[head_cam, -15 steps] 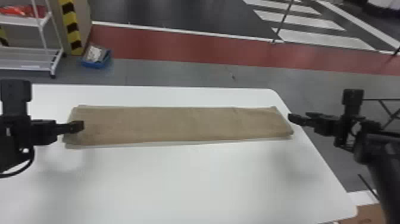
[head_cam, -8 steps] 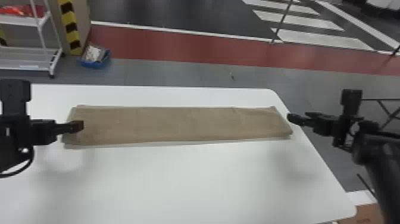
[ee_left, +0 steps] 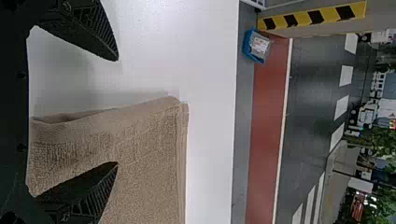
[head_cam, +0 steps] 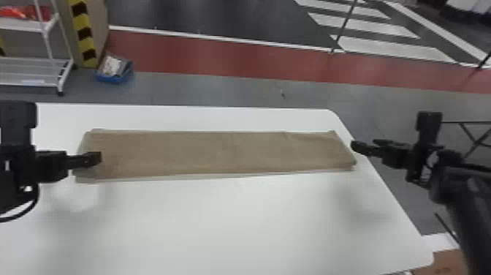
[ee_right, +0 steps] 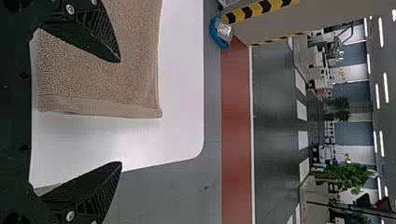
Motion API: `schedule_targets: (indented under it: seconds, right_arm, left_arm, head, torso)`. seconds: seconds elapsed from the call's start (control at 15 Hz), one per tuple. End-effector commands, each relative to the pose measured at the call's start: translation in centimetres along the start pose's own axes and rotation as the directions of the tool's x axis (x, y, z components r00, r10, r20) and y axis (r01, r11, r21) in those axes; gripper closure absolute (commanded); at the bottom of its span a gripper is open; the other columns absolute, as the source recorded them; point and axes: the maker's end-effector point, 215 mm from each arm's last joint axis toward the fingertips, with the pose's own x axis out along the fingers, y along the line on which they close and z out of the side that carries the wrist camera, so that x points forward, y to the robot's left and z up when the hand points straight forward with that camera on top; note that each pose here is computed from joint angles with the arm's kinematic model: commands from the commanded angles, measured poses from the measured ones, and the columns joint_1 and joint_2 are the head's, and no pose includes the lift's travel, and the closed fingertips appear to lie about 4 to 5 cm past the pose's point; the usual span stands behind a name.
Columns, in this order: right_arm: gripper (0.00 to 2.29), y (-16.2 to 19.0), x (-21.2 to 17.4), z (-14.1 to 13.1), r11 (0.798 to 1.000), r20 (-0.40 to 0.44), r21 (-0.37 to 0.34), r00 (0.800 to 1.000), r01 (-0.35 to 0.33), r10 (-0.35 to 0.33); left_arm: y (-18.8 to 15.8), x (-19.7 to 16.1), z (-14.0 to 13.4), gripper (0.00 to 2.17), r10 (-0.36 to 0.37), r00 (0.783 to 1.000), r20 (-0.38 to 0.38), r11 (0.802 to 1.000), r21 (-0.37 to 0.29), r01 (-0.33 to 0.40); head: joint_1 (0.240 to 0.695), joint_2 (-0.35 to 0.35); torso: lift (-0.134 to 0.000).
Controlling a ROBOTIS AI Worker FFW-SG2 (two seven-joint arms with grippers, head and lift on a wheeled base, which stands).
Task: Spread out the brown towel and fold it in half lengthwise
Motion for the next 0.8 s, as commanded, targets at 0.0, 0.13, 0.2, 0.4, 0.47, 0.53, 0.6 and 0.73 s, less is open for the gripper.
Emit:
schedule_targets:
  seconds: [0.0,0.13,0.2,0.4,0.47,0.53,0.6,0.73]
  right_arm:
    - [0.11,0.03,-0.01,-0.02,1.0,0.0,0.001,1.0,-0.002,0.002]
    - [0.11,0.07,-0.02,-0.13,1.0,-0.002,0.001,1.0,-0.003,0.003]
    - [0.11,0.05,-0.02,-0.08,1.0,0.0,-0.002,1.0,-0.003,0.003]
    - [0.11,-0.12,-0.12,-0.01,1.0,-0.001,-0.004,1.0,0.0,0.0]
    - [0.11,-0.17,-0.17,0.02,1.0,-0.001,-0.005,1.0,-0.001,0.001]
    - [0.11,-0.17,-0.17,-0.05,1.0,-0.003,-0.003,1.0,-0.001,0.001]
    - [0.11,-0.12,-0.18,-0.14,1.0,-0.004,-0.002,1.0,-0.003,0.003]
    - [0.11,-0.24,-0.25,-0.07,1.0,-0.002,-0.001,1.0,-0.001,0.001]
  left_arm:
    - [-0.3,-0.12,-0.03,0.11,-0.001,1.0,0.0,1.0,0.007,0.001]
    - [-0.45,-0.17,-0.25,0.11,-0.003,1.0,-0.007,1.0,0.009,0.003]
    - [-0.54,-0.18,-0.42,0.12,-0.004,1.0,-0.011,1.0,0.01,0.005]
    - [-0.81,-0.19,-0.51,0.15,-0.007,1.0,-0.011,1.0,0.012,0.007]
    - [-0.75,-0.19,-0.39,0.15,-0.004,1.0,-0.009,1.0,0.013,0.005]
    - [-0.84,-0.14,-0.5,0.15,-0.005,1.0,-0.011,1.0,0.014,0.005]
    - [-0.74,-0.14,-0.5,0.15,-0.002,1.0,-0.011,1.0,0.017,0.002]
    - [-0.74,-0.14,-0.38,0.15,-0.002,1.0,-0.01,1.0,0.017,0.002]
  head:
    - [0.695,-0.269]
    - [0.695,-0.27]
    - [0.695,-0.271]
    - [0.695,-0.274]
    - [0.695,-0.275]
    - [0.695,-0.277]
    - [0.695,-0.278]
    - [0.695,-0.279]
  torso:
    - [-0.128]
    - [-0.128]
    - [-0.128]
    - [-0.128]
    - [-0.128]
    - [-0.128]
    - [-0.128]
    - [-0.128]
